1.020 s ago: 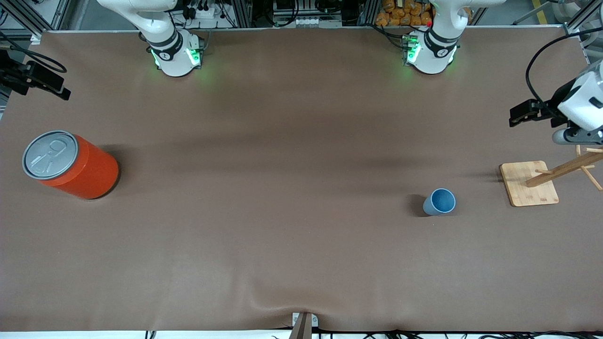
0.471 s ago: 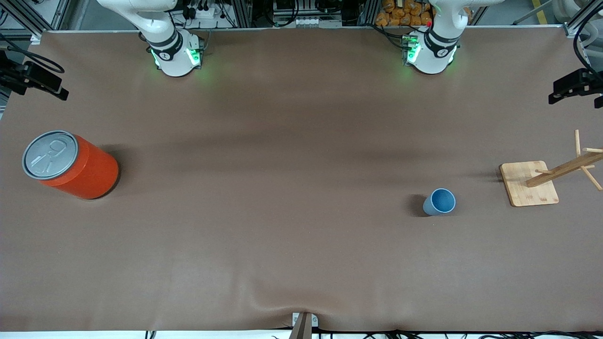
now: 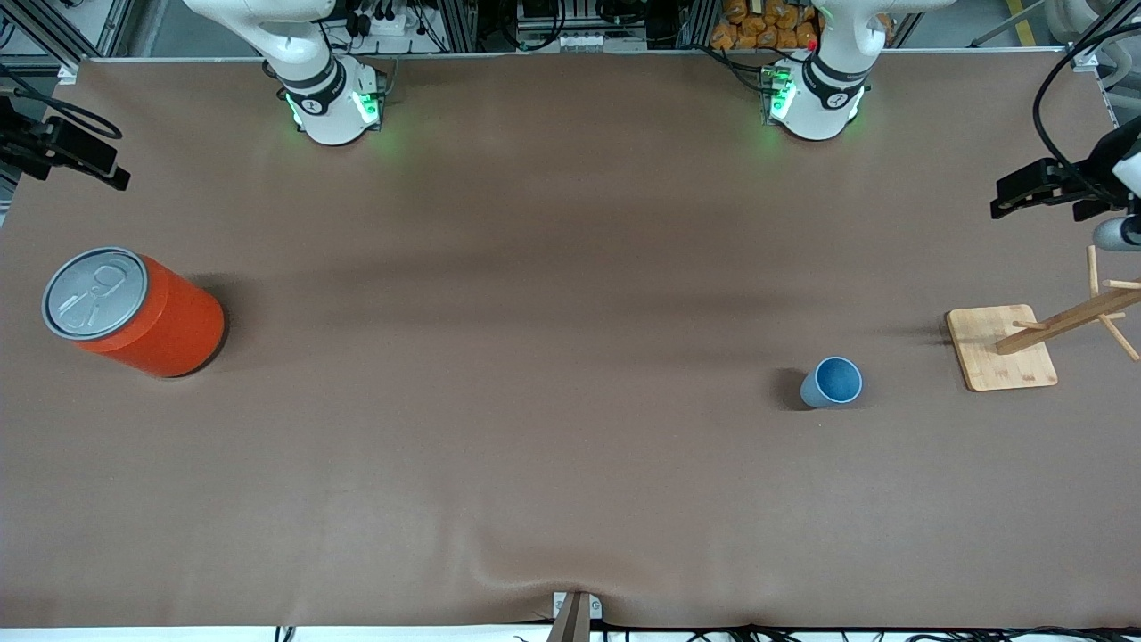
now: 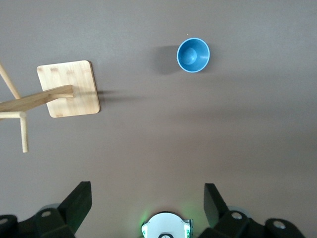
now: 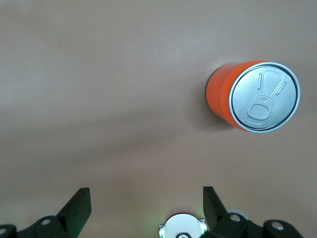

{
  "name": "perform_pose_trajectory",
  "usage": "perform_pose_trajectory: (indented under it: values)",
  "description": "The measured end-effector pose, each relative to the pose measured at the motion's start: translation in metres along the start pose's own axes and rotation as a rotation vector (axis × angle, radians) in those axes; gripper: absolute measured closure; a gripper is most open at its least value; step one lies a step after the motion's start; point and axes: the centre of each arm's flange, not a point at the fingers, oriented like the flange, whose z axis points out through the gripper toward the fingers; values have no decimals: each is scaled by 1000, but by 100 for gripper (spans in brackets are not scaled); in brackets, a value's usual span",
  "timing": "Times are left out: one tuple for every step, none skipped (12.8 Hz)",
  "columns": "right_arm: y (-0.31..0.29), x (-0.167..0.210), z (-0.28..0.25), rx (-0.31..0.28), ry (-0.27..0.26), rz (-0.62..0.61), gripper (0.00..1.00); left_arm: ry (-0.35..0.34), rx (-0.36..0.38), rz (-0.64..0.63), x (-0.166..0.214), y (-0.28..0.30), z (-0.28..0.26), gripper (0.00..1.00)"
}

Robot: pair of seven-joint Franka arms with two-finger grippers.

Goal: Flip cup

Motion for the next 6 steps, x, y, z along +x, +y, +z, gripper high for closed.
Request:
perform_pose_trajectory:
  values:
    - [0,0,0,0,0,0,0,9,-1,-2,0,-5,-2,0]
    - [0,0,0,0,0,0,0,21,0,-1,1,-7,-4,0]
    - [0,0,0,0,0,0,0,31,0,-1,2,-8,-5,0]
    - [0,0,0,0,0,0,0,40,1,0,3,-8,-6,0]
    - [0,0,0,0,-1,0,0,56,2,2,5,-8,-7,0]
    - [0,0,0,0,-1,0,0,76,3,7,7,-8,-9,0]
